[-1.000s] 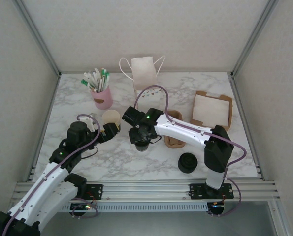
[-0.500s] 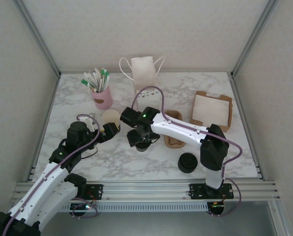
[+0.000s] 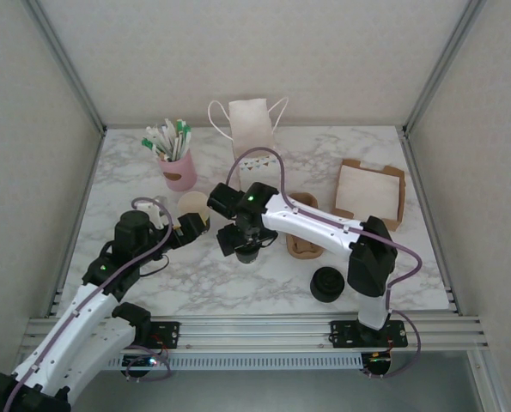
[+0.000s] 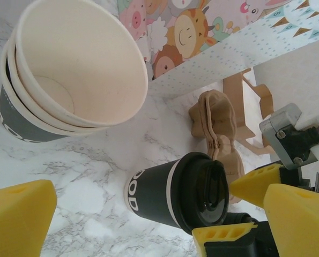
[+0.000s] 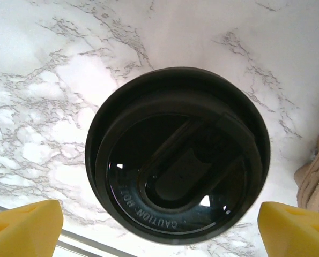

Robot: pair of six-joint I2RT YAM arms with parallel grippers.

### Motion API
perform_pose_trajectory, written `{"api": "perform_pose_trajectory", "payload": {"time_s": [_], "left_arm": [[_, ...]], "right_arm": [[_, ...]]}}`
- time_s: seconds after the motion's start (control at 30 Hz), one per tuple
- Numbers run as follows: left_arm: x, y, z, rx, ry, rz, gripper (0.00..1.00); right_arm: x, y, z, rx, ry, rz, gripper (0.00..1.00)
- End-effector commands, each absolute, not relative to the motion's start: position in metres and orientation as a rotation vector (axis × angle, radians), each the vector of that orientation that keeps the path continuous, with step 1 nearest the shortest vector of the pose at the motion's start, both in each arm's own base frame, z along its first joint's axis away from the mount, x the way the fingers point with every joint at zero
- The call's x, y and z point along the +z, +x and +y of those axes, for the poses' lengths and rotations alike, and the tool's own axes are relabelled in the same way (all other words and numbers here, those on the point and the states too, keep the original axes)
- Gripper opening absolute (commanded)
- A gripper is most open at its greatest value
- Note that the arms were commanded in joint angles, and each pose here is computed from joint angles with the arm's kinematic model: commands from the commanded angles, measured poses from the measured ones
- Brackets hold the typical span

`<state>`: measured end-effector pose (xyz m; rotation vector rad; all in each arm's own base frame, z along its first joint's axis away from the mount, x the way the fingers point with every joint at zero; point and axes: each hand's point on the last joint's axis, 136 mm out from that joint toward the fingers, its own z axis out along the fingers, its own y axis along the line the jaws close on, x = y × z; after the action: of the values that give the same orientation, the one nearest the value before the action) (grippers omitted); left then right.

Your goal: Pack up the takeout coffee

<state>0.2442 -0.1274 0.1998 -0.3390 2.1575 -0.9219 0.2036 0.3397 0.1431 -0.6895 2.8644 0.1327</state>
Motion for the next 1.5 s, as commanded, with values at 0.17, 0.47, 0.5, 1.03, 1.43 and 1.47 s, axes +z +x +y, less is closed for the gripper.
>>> {"api": "perform_pose_trajectory", "payload": {"time_s": [0.17,0.47,0.5,1.03,1.43,1.47], "left_arm": [[0.241,0.239,-0.132,-0.973,-0.31,2.107,0.72],[0.248,0.239,-0.171,-0.994,-0.234,2.151,0.4],[0.247,0.239,-0.179,-0.989,-0.218,2.164,0.38],[0.181,0.253,-0.212,-0.864,-0.172,2.343,0.35],[0.17,0.251,-0.205,-0.819,-0.175,2.357,0.47],[0.169,0.25,-0.205,-0.817,-0.175,2.359,0.48]], "right_arm": [[0.179,0.192,0.304,0.353,-0.526,2.767,0.82],[0.172,0.203,0.283,0.772,-0.253,2.72,0.3],[0.17,0.204,0.283,0.825,-0.22,2.717,0.26],[0.122,0.214,0.283,0.956,-0.089,2.818,0.09],[0.111,0.227,0.296,0.92,-0.123,2.859,0.09],[0.109,0.228,0.298,0.916,-0.127,2.863,0.09]]}}
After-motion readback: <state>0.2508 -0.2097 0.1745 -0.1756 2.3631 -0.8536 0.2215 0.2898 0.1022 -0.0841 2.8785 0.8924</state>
